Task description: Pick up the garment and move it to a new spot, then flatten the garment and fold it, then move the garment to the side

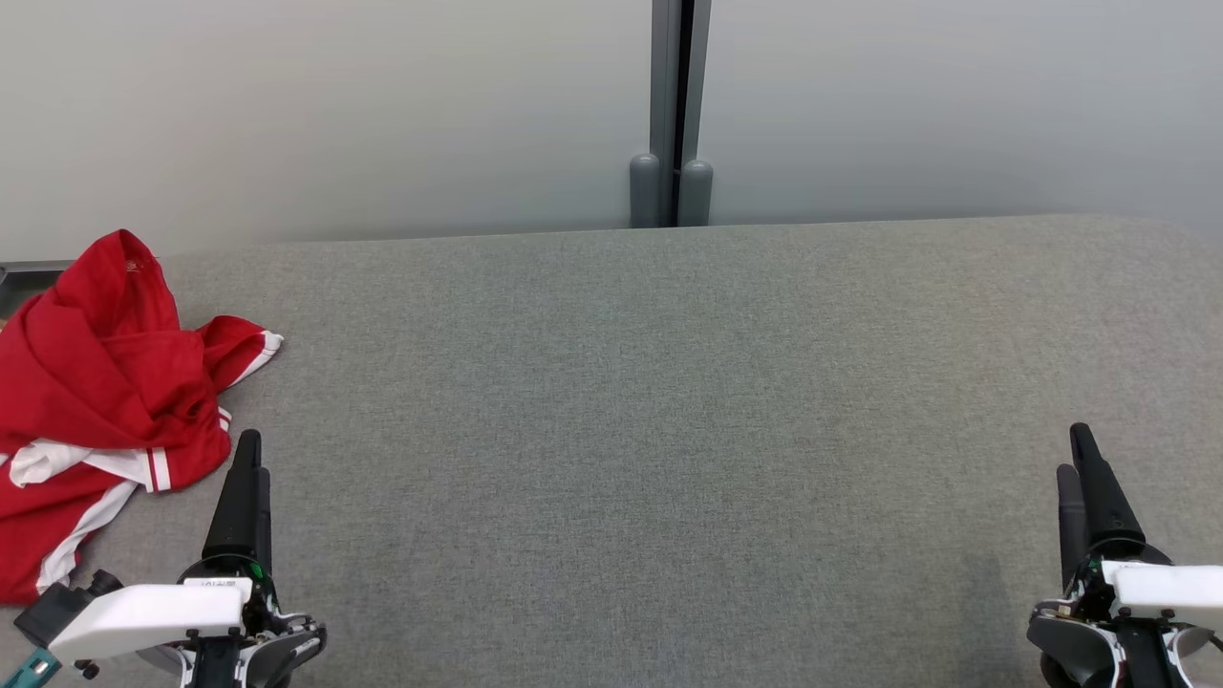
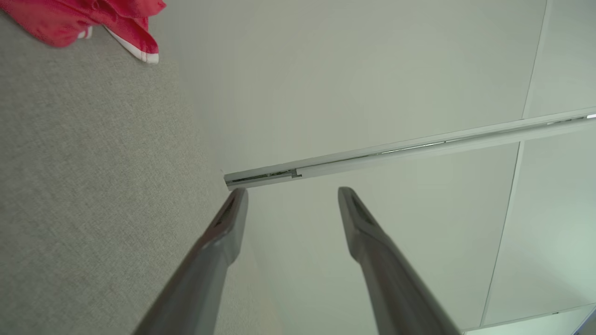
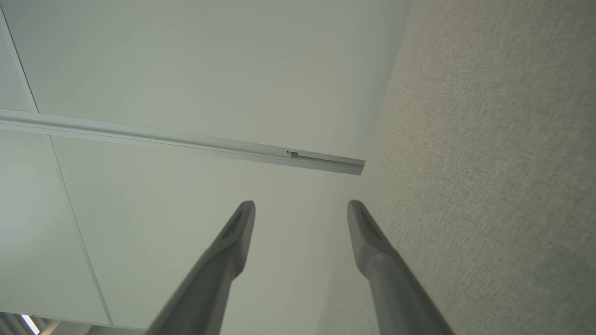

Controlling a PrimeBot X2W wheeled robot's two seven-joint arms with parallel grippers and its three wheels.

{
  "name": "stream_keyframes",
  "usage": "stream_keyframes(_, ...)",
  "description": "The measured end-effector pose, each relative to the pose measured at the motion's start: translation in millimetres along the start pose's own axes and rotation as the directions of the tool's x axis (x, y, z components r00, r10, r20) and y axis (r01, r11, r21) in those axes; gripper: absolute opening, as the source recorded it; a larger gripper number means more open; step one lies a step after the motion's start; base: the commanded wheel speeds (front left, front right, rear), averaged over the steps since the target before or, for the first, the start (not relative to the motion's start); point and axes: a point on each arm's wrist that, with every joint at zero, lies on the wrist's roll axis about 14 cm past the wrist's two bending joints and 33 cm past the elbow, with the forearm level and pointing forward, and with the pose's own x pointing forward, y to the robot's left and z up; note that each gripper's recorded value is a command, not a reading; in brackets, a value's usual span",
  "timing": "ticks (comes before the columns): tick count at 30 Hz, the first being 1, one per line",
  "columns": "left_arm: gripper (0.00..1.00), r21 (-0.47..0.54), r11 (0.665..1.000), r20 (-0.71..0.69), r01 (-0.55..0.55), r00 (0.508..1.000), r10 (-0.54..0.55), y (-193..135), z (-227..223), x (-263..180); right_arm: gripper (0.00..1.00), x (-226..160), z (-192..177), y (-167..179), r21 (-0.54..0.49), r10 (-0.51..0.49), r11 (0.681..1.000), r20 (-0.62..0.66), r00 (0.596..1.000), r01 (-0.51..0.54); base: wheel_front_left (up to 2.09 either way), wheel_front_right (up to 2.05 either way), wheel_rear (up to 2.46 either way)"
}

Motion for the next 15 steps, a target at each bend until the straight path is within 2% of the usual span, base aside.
stream_keyframes(4, 1.00, 0.100, 0.995, 0.009, 0.025, 1.000, -0.026, -9, 4, 1, 1.00, 2, 1, 9, -0.123, 0.025, 0.992, -0.005, 1.000, -0.025, 0.00, 0.00, 0.00)
stream_keyframes(8, 1.00, 0.212, 0.976, 0.012, 0.057, 0.998, -0.061, -21, 5, 2, 1.00, 3, 0, 18, -0.239, 0.052, 0.969, -0.010, 0.999, -0.053, 0.00, 0.00, 0.00)
stream_keyframes(15, 1.00, 0.377, 0.922, 0.004, 0.090, 0.995, -0.098, -32, 4, 2, 1.00, 3, -4, 28, -0.415, 0.081, 0.906, -0.034, 0.996, -0.088, 0.00, 0.00, 0.00)
